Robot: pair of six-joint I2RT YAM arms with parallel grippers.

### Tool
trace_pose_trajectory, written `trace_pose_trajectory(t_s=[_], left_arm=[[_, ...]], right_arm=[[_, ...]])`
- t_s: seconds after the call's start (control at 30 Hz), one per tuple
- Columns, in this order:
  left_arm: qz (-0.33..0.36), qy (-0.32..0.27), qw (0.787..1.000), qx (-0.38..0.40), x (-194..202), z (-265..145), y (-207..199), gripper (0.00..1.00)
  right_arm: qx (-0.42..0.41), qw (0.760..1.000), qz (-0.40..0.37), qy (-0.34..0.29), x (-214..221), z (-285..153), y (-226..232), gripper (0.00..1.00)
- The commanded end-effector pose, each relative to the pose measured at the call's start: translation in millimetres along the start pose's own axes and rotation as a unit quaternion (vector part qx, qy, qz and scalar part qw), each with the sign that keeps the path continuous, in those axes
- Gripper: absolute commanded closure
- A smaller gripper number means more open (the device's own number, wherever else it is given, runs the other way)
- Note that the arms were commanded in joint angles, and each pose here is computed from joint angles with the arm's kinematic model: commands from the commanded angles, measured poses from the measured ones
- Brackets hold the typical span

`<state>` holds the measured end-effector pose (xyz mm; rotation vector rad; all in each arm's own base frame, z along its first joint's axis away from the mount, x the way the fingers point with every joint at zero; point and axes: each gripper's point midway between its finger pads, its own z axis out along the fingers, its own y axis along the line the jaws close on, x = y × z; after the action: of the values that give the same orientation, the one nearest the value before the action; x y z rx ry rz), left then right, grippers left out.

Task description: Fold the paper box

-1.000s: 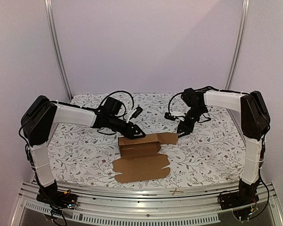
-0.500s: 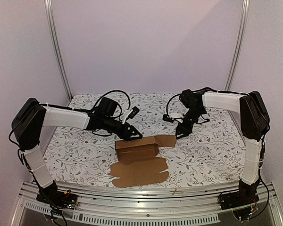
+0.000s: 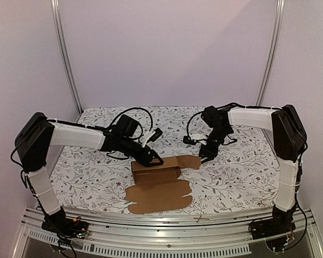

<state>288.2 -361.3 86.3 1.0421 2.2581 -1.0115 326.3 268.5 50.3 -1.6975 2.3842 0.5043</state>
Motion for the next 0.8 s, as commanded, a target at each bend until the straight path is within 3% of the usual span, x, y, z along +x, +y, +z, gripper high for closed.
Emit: trace_pose_trajectory(t_s=[0.0,0.27,0.47,0.77], left_arm=[[-0.003,0.025,1.0,-0.017,13.3,5.6,5.2,0.46],[-0.039,-0.013,0.999,0.019,0.8,2.0,9.6,0.48],[-0.067,-0.059,0.994,0.065,-11.3,0.7,11.9,0.49],[-0.085,-0.062,0.992,0.071,-6.8,3.7,21.1,0.54]], right_arm=[[-0.017,0.999,-0.039,-0.009,-11.9,4.0,27.2,0.64],[-0.036,0.996,-0.074,-0.025,-37.1,5.2,63.4,0.63],[-0.026,0.996,-0.071,-0.054,-56.9,6.5,61.6,0.63],[-0.036,0.992,-0.082,-0.094,-70.8,7.6,77.1,0.66]])
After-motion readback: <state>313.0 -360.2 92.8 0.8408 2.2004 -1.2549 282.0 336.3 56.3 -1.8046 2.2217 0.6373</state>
